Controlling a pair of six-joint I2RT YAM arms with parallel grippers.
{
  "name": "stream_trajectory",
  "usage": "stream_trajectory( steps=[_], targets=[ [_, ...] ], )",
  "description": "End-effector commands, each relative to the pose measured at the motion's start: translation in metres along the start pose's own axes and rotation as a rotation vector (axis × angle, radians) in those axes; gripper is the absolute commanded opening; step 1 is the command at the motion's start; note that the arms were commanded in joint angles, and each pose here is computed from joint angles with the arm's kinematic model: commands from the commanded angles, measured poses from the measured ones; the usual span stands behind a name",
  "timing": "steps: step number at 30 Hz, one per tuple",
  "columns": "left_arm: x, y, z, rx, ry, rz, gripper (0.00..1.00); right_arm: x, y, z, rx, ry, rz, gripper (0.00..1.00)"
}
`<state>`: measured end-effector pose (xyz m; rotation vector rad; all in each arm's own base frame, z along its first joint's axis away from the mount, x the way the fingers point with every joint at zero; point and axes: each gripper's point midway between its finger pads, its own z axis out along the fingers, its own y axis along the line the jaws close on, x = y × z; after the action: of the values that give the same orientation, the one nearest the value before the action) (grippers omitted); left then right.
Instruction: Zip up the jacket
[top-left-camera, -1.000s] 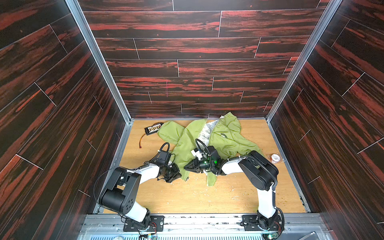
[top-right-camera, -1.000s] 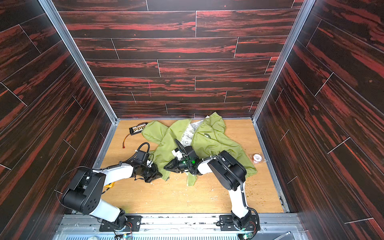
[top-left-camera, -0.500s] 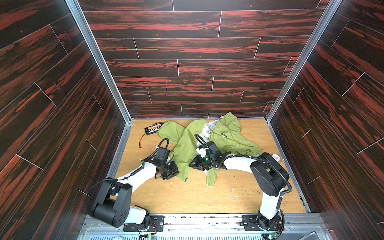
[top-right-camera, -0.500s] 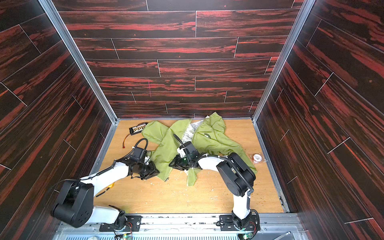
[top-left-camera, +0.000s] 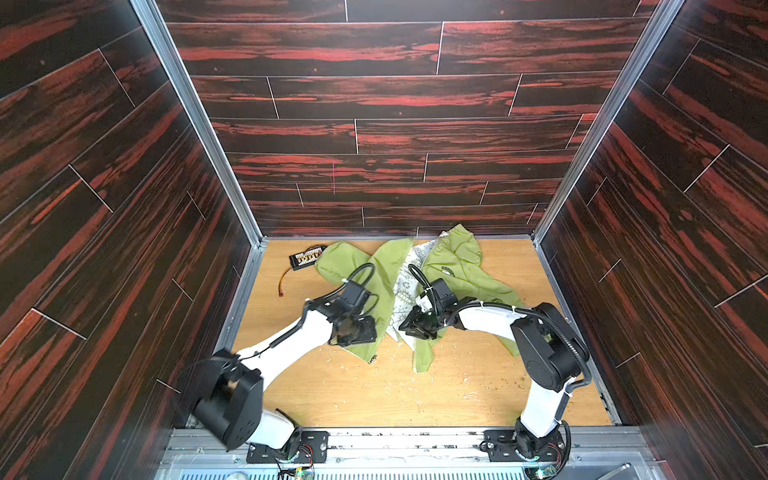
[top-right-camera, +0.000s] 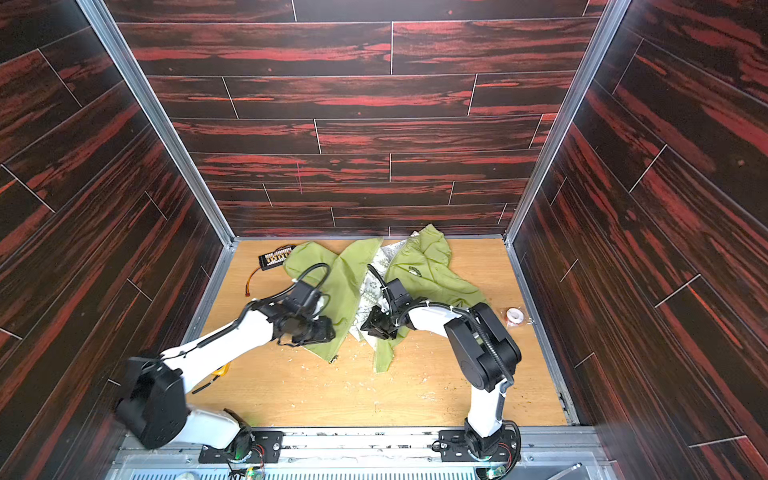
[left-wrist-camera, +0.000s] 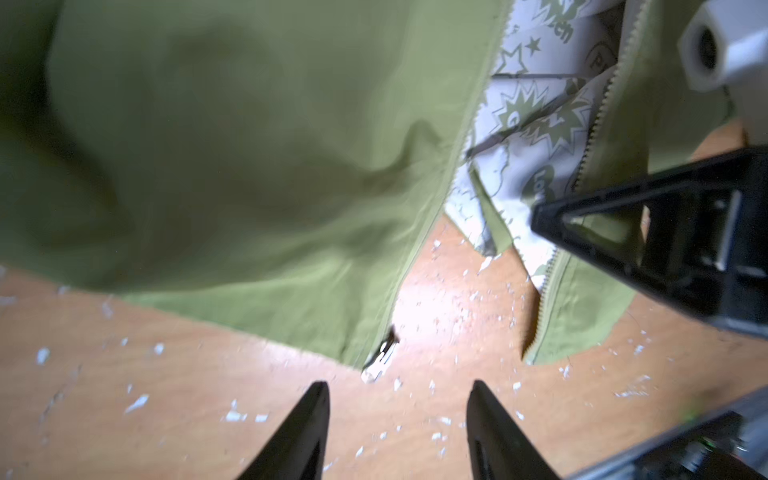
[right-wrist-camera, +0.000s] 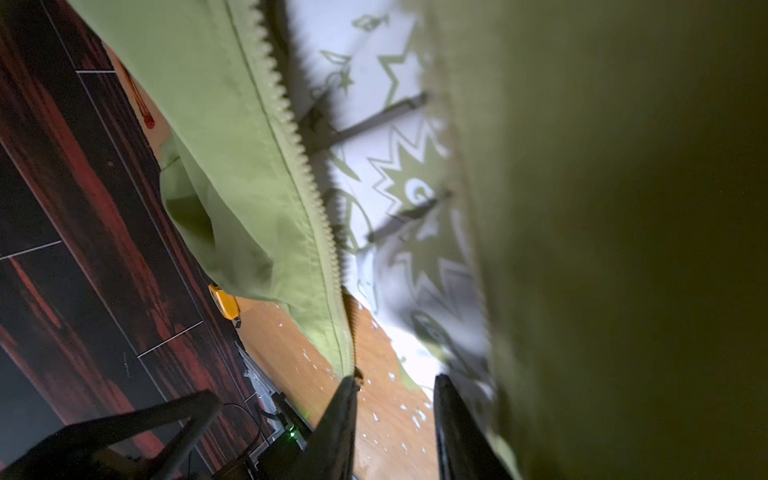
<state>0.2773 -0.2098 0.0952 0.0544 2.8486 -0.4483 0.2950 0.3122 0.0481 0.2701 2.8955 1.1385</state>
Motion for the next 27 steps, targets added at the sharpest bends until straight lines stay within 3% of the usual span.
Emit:
stream_trajectory(
  steps=[1, 8, 21, 24, 27],
  targets=[
    [-0.004, 0.006, 0.011, -0.143, 0.032, 0.123, 0.57, 0.003, 0.003, -0.021, -0.003, -0.023, 0.010, 0.35],
    [-0.009, -0.002, 0.045, -0.258, 0.123, 0.254, 0.59, 0.010, -0.009, -0.035, 0.002, -0.037, 0.031, 0.35],
    [0.003, -0.001, 0.087, -0.268, 0.235, 0.231, 0.60, 0.014, -0.010, -0.037, -0.002, -0.021, 0.036, 0.35],
    [0.008, 0.001, 0.095, -0.269, 0.258, 0.220, 0.58, 0.014, -0.010, -0.037, -0.001, -0.018, 0.032, 0.35],
    [0.013, 0.003, 0.101, -0.270, 0.279, 0.210, 0.49, 0.015, -0.010, -0.038, 0.001, -0.017, 0.030, 0.35]
  ],
)
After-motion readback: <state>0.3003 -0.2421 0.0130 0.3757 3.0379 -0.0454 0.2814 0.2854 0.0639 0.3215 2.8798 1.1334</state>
